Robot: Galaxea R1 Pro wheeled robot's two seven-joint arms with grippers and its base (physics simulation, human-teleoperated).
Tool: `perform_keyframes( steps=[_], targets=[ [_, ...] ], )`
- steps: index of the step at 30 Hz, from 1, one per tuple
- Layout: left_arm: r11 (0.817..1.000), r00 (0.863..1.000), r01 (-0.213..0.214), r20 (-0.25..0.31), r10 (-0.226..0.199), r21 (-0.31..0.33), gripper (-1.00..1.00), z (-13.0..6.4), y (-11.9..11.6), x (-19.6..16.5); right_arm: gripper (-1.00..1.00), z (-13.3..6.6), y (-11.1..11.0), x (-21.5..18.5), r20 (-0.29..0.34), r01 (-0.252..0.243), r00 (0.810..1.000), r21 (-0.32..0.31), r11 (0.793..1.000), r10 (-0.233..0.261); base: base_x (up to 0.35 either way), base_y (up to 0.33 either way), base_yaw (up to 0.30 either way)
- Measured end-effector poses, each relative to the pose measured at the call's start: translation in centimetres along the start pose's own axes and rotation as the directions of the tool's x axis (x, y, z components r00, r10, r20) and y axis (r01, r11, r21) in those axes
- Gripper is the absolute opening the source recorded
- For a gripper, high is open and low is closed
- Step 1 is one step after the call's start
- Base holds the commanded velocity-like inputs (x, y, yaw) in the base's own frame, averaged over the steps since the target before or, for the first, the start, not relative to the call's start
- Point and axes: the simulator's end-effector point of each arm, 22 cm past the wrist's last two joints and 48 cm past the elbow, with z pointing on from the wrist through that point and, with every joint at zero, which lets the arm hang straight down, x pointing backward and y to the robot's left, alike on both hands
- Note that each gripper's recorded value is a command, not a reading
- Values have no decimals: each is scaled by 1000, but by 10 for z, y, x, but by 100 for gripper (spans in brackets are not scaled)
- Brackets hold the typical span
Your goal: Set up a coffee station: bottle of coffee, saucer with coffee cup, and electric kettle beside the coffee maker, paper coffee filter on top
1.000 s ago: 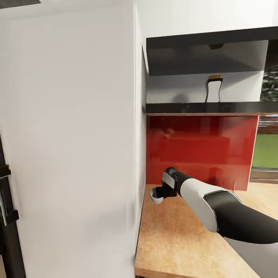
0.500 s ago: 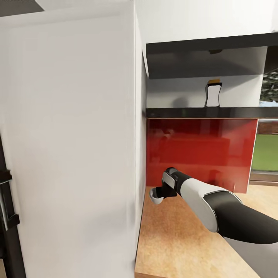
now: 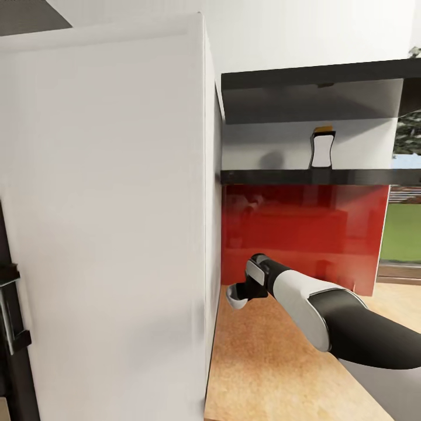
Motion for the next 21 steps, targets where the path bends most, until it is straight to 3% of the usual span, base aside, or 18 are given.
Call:
perform_keyframes(
  steps=[21],
  targets=[
    [1000, 1000, -2, -5, 2, 0, 100, -24, 3, -12, -100, -24, 1, -14, 11, -1, 1000, -1, 1000, 1, 0, 0, 0]
  ],
)
